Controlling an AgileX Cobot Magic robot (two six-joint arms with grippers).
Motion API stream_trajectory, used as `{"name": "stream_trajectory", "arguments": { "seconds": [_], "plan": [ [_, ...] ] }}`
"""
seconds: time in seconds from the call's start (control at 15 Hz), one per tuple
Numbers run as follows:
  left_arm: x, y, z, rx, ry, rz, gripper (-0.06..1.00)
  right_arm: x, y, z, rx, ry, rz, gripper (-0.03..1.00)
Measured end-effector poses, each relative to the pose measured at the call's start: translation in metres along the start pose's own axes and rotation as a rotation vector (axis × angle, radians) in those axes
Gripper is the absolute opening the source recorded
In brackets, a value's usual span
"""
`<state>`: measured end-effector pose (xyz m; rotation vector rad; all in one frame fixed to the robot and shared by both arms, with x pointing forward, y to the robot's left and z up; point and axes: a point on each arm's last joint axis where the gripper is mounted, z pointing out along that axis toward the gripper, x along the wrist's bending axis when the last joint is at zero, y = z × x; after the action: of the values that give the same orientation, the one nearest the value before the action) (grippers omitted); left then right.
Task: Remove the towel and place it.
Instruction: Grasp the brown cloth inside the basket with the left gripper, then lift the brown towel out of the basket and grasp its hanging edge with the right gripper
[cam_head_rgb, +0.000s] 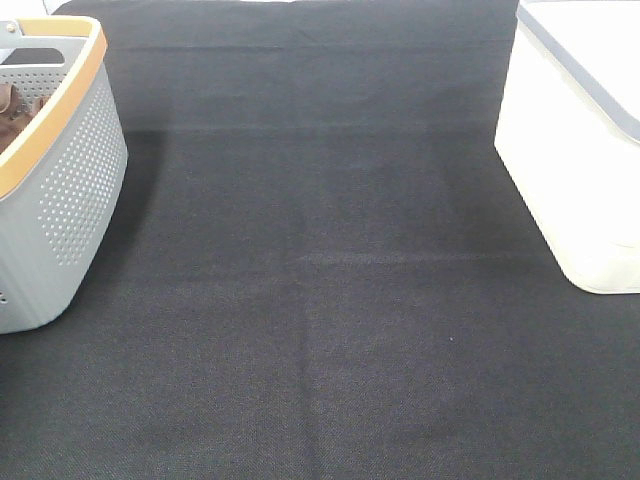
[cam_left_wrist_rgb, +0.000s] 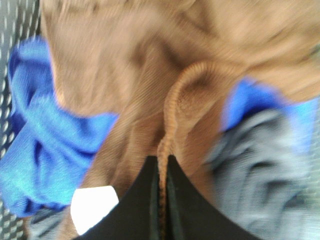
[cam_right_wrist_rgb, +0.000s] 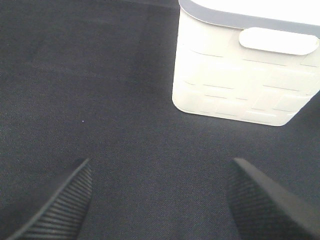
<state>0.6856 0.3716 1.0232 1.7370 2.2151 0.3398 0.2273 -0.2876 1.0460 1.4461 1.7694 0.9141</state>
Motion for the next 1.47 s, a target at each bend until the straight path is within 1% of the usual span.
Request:
{"name": "stream_trajectory", "arguments": {
  "seconds": [0.13, 0.2, 0.33, 0.4, 0.53, 0.6, 0.73, 0.8, 1.0, 1.07, 1.13, 1.2, 1.33, 1.47],
  "plan": [
    [-0.008, 0.008, -0.036, -0.091, -0.062, -0.007, 0.00, 0.000, 0.000, 0.000, 0.000, 0.000, 0.000, 0.71],
    [-0.015, 0.012, -0.066, -0.162, -0.119, -0.001, 0.00, 0.000, 0.000, 0.000, 0.000, 0.000, 0.000, 0.71],
    [-0.025, 0.011, -0.104, -0.246, -0.211, 0.004, 0.00, 0.000, 0.000, 0.000, 0.000, 0.000, 0.000, 0.71],
    [-0.028, 0.010, -0.123, -0.296, -0.247, 0.013, 0.00, 0.000, 0.000, 0.000, 0.000, 0.000, 0.000, 0.71],
    [-0.036, 0.007, -0.161, -0.420, -0.328, 0.023, 0.00, 0.000, 0.000, 0.000, 0.000, 0.000, 0.000, 0.71],
    [-0.042, 0.004, -0.190, -0.517, -0.386, 0.031, 0.00, 0.000, 0.000, 0.000, 0.000, 0.000, 0.000, 0.71],
    [-0.048, -0.002, -0.225, -0.636, -0.475, 0.032, 0.00, 0.000, 0.000, 0.000, 0.000, 0.000, 0.000, 0.71],
    [-0.052, -0.005, -0.240, -0.693, -0.534, 0.031, 0.00, 0.000, 0.000, 0.000, 0.000, 0.000, 0.000, 0.71],
    [-0.065, -0.010, -0.274, -0.833, -0.713, 0.030, 0.00, 0.000, 0.000, 0.000, 0.000, 0.000, 0.000, 0.71],
    [-0.065, -0.010, -0.274, -0.833, -0.713, 0.030, 0.00, 0.000, 0.000, 0.000, 0.000, 0.000, 0.000, 0.71],
    [-0.072, -0.011, -0.281, -0.860, -0.783, 0.026, 0.00, 0.000, 0.000, 0.000, 0.000, 0.000, 0.000, 0.71],
    [-0.083, -0.012, -0.289, -0.897, -0.865, 0.031, 0.00, 0.000, 0.000, 0.000, 0.000, 0.001, 0.000, 0.71],
    [-0.101, -0.014, -0.295, -0.946, -0.936, 0.035, 0.00, 0.000, 0.000, 0.000, 0.000, 0.001, 0.000, 0.71],
    [-0.125, -0.019, -0.300, -0.996, -0.967, 0.055, 0.00, 0.001, 0.000, 0.000, -0.001, 0.006, 0.003, 0.71]
  ]
}}
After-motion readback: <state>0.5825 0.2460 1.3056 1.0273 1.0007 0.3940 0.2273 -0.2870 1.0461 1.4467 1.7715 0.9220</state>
